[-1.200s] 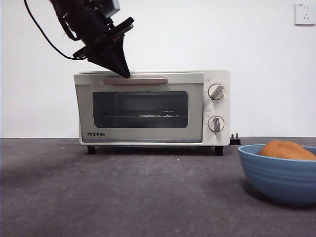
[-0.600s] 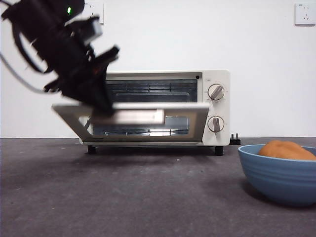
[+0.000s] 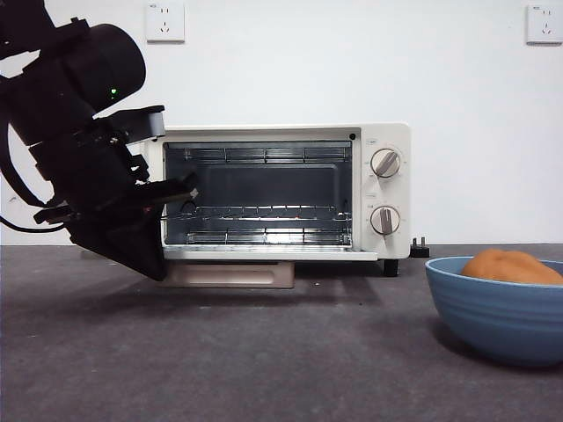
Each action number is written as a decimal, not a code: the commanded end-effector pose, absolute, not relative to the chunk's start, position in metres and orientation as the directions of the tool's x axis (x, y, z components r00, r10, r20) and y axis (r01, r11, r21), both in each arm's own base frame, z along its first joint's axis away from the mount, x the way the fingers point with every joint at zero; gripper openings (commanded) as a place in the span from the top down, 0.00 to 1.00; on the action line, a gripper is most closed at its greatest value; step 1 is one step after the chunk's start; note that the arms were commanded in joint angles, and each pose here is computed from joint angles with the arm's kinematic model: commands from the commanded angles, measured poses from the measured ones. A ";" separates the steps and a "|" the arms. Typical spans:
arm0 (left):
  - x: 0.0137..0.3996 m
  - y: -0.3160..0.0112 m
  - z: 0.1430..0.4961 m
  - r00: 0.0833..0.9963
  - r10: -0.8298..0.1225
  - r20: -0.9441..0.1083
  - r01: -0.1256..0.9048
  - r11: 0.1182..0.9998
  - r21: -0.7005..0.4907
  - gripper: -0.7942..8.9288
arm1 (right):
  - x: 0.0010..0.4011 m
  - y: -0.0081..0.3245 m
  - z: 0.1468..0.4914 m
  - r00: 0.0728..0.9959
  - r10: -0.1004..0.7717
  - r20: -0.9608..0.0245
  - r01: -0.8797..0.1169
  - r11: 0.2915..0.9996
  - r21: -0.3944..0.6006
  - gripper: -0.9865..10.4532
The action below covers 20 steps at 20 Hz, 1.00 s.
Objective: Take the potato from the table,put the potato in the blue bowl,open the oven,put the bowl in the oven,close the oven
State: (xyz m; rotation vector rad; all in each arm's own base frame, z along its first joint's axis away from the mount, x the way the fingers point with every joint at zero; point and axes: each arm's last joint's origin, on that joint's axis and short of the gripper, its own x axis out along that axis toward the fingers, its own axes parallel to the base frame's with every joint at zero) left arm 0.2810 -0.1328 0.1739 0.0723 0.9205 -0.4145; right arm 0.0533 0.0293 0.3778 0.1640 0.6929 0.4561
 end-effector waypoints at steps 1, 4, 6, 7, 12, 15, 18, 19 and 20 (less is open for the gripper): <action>0.282 -0.139 0.182 0.566 -0.329 -0.756 0.389 0.915 -0.107 0.92 | 0.052 0.029 0.378 0.672 0.457 -0.582 -0.345 0.889 0.301 0.92; 0.277 -0.146 0.180 0.543 -0.334 -0.771 0.412 0.906 -0.102 0.92 | 0.051 0.028 0.375 0.656 0.449 -0.607 -0.336 0.893 0.298 0.92; 0.271 -0.151 0.179 0.510 -0.332 -0.794 0.436 0.895 -0.094 0.92 | 0.051 0.028 0.373 0.635 0.439 -0.636 -0.322 0.898 0.299 0.92; 0.267 -0.152 0.178 0.489 -0.328 -0.808 0.448 0.889 -0.090 0.92 | 0.052 0.028 0.371 0.618 0.425 -0.661 -0.297 0.905 0.304 0.91; 0.232 -0.165 0.198 0.402 -0.352 -0.845 0.577 0.814 -0.065 0.92 | 0.069 0.036 0.358 0.478 0.353 -0.804 -0.193 0.935 0.297 0.83; 0.205 -0.166 0.224 0.400 -0.388 -0.830 0.627 0.776 -0.060 0.92 | 0.087 0.046 0.352 0.408 0.345 -0.845 -0.184 0.938 0.294 0.82; 0.176 -0.158 0.248 0.389 -0.416 -0.822 0.663 0.746 -0.065 0.92 | 0.107 0.054 0.337 0.371 0.272 -0.888 -0.153 0.961 0.230 0.82; 0.166 -0.154 0.256 0.385 -0.434 -0.815 0.669 0.739 -0.078 0.92 | 0.113 0.057 0.331 0.361 0.269 -0.893 -0.154 0.961 0.228 0.82; 0.158 -0.150 0.264 0.387 -0.451 -0.804 0.678 0.731 -0.083 0.92 | 0.117 0.059 0.324 0.348 0.278 -0.896 -0.157 0.959 0.236 0.82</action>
